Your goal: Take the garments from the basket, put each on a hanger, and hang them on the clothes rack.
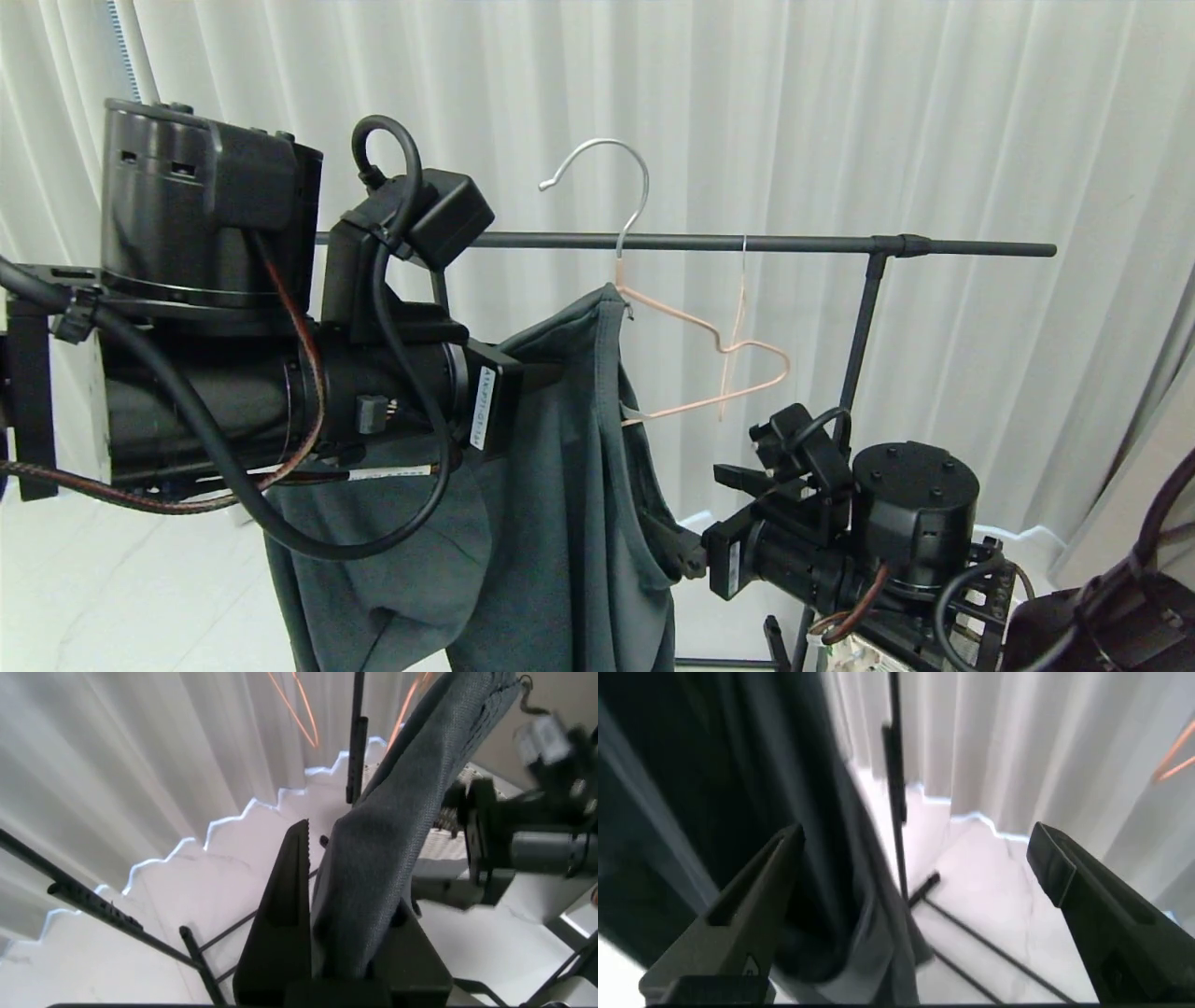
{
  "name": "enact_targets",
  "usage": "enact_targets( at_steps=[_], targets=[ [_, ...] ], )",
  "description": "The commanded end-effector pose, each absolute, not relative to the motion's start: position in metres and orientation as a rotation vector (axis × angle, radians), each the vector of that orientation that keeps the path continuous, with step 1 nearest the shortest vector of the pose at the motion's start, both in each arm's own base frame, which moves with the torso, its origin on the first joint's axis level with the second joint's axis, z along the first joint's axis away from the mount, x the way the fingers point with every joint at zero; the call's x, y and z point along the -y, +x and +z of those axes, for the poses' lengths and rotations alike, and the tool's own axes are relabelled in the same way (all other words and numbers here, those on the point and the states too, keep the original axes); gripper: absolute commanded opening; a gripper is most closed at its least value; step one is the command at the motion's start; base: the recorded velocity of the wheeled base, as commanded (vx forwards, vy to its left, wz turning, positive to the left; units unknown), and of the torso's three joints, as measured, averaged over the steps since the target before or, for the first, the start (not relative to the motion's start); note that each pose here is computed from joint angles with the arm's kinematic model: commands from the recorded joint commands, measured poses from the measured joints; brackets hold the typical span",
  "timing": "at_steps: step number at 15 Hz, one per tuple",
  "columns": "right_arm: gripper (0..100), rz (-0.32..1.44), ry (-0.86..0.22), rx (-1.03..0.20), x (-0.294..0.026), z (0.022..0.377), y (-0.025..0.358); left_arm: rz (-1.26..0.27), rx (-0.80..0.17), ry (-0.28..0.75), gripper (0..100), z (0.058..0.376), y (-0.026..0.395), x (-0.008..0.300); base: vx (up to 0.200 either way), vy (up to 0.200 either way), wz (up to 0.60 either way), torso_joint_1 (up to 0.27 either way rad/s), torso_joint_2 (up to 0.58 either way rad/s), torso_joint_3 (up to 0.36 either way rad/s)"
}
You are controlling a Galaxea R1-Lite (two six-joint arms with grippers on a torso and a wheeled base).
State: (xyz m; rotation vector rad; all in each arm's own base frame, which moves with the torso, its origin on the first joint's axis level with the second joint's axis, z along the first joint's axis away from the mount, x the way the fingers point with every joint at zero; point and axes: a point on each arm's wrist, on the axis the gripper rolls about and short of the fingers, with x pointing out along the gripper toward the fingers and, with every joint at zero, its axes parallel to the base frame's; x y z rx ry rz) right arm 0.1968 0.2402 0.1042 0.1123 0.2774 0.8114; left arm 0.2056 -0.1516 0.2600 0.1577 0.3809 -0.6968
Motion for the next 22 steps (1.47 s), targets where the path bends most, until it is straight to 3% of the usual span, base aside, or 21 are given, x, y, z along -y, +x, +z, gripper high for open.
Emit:
enact_targets(
  at_steps=[1,3,6,11,15,19,22],
  targets=[
    [100,0.821,0.06,-0.31,-0.24,0.092,0.192,-0.697,-0.382,0.157,0,0.26,0.205,0.152,0.0,0.0,0.0,0.0,0.0,0.0],
    [100,0.785,0.003,-0.332,-0.23,0.083,0.191,-0.696,-0.378,0.158,0,0.261,0.204,0.151,0.0,0.0,0.0,0.0,0.0,0.0],
    [100,0.544,-0.097,-0.308,-0.193,0.078,0.222,-0.69,-0.393,0.164,0,0.256,0.199,0.146,0.0,0.0,0.0,0.0,0.0,0.0],
    [100,0.348,-0.188,-0.242,-0.141,0.091,0.256,-0.687,-0.421,0.171,0,0.245,0.184,0.136,0.0,0.0,0.0,0.0,0.0,0.0],
    [100,0.301,-0.191,-0.182,-0.129,0.107,0.265,-0.688,-0.495,0.211,0,0.219,0.167,0.123,0.0,0.0,0.0,0.0,0.0,0.0],
    [100,0.321,-0.211,-0.131,-0.129,0.121,0.257,-0.641,-0.56,0.23,0,0.204,0.179,0.128,0.0,0.0,0.0,0.0,0.0,0.0],
    [100,0.38,-0.213,-0.121,-0.14,0.125,0.241,-0.587,-0.497,0.189,0,0.211,0.19,0.136,0.0,0.0,0.0,0.0,0.0,0.0]
  ],
)
